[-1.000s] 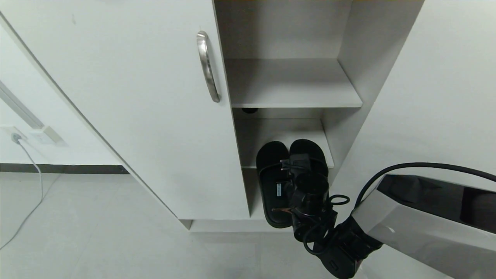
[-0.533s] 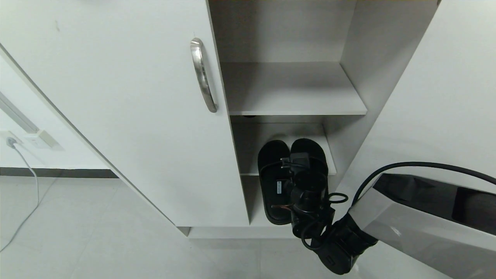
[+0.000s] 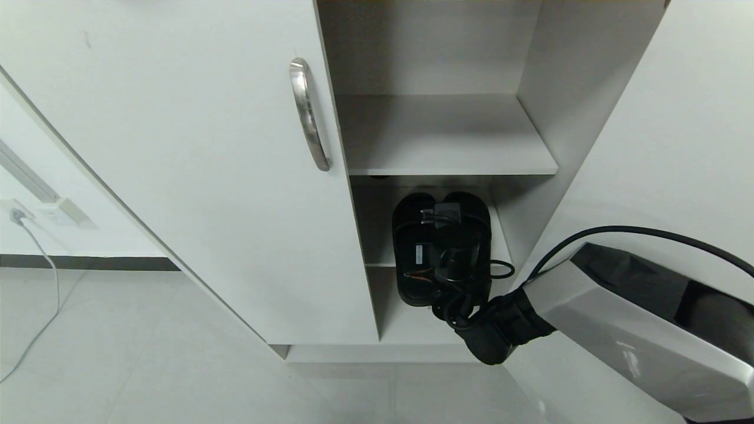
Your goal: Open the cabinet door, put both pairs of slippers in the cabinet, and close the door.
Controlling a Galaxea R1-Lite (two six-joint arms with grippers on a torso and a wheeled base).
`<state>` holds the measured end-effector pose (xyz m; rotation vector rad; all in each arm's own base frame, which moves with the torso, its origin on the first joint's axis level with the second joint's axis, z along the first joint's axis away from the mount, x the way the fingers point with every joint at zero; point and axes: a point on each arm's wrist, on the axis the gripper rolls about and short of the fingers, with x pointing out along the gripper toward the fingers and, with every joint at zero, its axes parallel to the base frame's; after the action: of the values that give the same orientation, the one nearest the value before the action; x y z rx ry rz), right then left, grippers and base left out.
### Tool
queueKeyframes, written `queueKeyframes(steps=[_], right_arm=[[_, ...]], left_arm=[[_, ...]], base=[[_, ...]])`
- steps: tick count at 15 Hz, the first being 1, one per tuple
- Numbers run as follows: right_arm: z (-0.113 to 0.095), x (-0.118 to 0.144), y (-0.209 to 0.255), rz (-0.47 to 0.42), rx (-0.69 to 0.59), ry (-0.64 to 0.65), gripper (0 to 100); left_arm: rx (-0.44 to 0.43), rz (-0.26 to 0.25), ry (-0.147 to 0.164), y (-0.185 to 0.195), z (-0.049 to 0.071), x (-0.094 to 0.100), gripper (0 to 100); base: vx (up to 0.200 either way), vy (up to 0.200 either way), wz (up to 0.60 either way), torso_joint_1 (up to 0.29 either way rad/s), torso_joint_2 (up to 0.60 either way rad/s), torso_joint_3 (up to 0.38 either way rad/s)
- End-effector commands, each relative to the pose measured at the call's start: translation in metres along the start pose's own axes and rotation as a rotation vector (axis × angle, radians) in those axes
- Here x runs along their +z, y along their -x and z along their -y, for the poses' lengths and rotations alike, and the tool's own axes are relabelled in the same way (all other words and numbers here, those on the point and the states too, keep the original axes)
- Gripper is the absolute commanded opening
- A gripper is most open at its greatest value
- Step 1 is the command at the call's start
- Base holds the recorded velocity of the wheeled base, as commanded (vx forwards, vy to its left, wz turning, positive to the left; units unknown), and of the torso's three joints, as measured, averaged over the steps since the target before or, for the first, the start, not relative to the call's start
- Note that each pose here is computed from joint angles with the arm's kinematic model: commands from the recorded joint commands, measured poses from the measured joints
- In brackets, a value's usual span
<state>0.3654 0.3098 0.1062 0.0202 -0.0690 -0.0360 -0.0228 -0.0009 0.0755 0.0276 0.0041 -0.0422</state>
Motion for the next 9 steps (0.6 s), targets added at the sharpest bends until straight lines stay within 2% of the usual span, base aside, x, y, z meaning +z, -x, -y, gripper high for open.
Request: queueKeyframes(steps=[1,9], right_arm=[[-0.003,-0.008,-0.019,0.008,-0.023,-0.005,0],[0.000,-0.007,-0.043,0.020,-0.060,-0.012,0]], left_arm=[[0.001,0.000,0.000,0.000,0.000,0.000,0],[0.007,0.000,0.006,0.000,0.000,0.000,0]], base=[[0.000,0.000,0.00,0.000,0.00,0.000],[0.000,0.000,0.00,0.000,0.00,0.000]])
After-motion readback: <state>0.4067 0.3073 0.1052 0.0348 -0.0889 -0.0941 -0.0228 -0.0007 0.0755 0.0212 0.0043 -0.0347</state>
